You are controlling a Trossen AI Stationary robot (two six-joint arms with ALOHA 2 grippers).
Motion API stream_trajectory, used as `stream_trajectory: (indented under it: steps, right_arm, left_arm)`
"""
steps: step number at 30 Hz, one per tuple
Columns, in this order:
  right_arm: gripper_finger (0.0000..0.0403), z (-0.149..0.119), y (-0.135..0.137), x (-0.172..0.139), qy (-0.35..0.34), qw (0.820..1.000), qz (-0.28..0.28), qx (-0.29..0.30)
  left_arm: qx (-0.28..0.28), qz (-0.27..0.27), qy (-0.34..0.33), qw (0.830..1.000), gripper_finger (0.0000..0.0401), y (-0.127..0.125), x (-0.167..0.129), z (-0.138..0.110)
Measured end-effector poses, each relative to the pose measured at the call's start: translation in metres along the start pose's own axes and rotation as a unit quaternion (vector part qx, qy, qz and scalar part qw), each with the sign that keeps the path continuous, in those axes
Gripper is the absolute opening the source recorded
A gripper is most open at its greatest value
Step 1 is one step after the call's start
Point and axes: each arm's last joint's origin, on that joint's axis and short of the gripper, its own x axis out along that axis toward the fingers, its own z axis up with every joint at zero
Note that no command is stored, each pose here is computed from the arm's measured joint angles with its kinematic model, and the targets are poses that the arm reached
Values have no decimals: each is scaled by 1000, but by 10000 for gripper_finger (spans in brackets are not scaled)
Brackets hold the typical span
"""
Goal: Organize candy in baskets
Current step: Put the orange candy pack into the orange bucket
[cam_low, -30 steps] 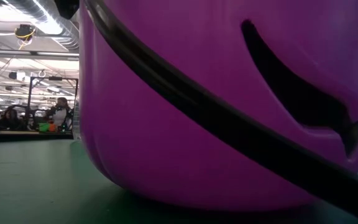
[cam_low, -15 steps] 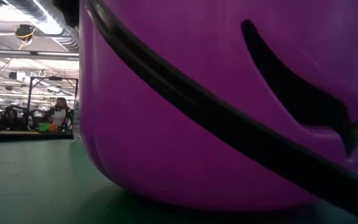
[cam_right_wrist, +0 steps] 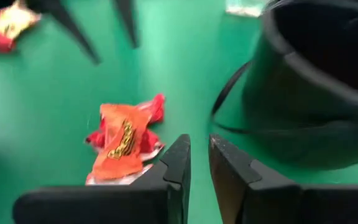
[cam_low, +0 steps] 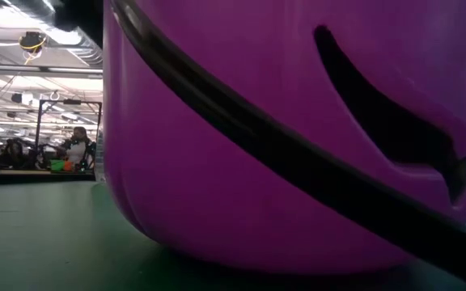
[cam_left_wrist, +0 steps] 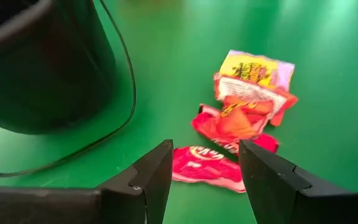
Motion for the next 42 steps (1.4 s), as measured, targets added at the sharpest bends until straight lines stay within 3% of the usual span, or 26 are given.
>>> stream_trajectory:
  steps: [7,14,24,42]
  right_arm:
    - [123,-23,5,32,54,998,9,-11]
    - [166,-25,15,50,20,993,118,5]
    - [170,-35,18,64,24,991,135,-5]
    - [170,-36,18,77,-10,993,114,10]
  left_arm:
    - [10,-44,22,999,172,31,16,9]
    - [2,-62,30,998,172,42,21,11]
    - [4,-59,30,998,172,42,21,11]
    - [-4,-27,23,999,172,44,21,12]
